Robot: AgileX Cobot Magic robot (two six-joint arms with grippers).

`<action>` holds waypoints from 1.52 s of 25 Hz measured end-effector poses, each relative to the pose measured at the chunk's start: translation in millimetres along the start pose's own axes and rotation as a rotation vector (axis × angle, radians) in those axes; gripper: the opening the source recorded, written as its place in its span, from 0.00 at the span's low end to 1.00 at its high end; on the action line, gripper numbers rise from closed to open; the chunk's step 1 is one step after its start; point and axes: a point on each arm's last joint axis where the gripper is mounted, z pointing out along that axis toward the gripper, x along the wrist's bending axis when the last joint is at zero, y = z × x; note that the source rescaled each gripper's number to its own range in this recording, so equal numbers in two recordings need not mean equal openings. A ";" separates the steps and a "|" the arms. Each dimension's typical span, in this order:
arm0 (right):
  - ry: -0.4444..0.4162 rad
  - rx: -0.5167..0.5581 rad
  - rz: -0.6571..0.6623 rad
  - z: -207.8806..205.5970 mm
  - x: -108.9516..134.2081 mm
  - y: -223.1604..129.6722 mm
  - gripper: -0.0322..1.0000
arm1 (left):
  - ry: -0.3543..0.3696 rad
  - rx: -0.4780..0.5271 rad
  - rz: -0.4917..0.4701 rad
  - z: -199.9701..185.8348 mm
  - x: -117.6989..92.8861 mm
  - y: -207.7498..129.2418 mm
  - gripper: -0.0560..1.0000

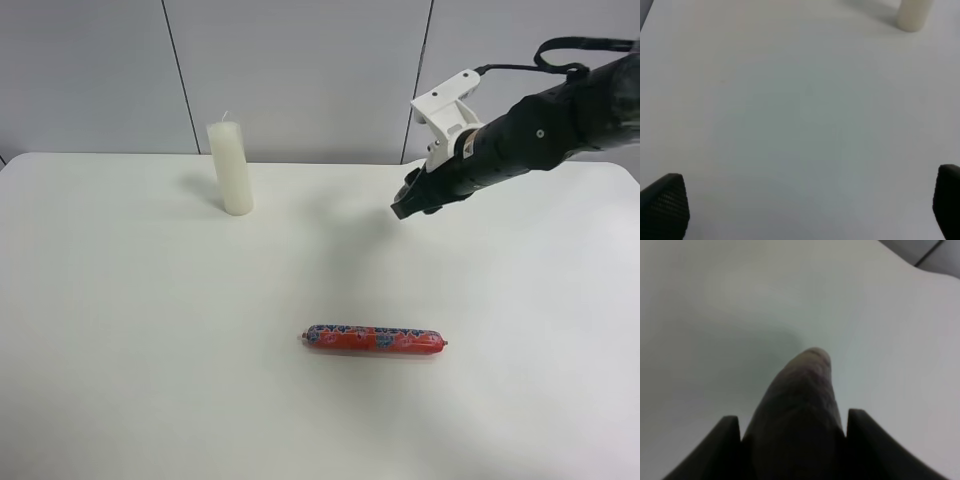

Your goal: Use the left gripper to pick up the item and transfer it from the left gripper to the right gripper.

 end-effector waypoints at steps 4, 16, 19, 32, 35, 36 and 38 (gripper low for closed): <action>0.001 -0.020 -0.001 12.1 2.1 -3.4 0.04 | 0.000 0.000 0.000 0.0 0.0 0.0 1.00; 0.007 -0.021 -0.001 25.7 5.3 -9.8 0.04 | 0.000 0.000 0.000 0.0 0.0 0.0 1.00; 0.008 -0.016 -0.002 25.7 5.4 -10.2 0.12 | 0.000 0.000 0.000 0.0 0.0 0.0 1.00; 0.028 0.069 0.005 25.5 7.2 -17.9 0.99 | 0.000 0.000 0.000 0.0 0.0 0.0 1.00; 0.031 0.083 0.006 25.4 7.5 -19.2 1.00 | 0.000 0.000 0.000 0.0 0.0 0.0 1.00; 0.033 0.091 0.008 25.3 7.7 -20.0 1.00 | 0.000 0.000 0.000 0.0 0.0 0.0 1.00; 0.035 0.101 0.012 25.2 7.9 -20.9 1.00 | 0.000 0.000 0.000 0.0 0.0 0.0 1.00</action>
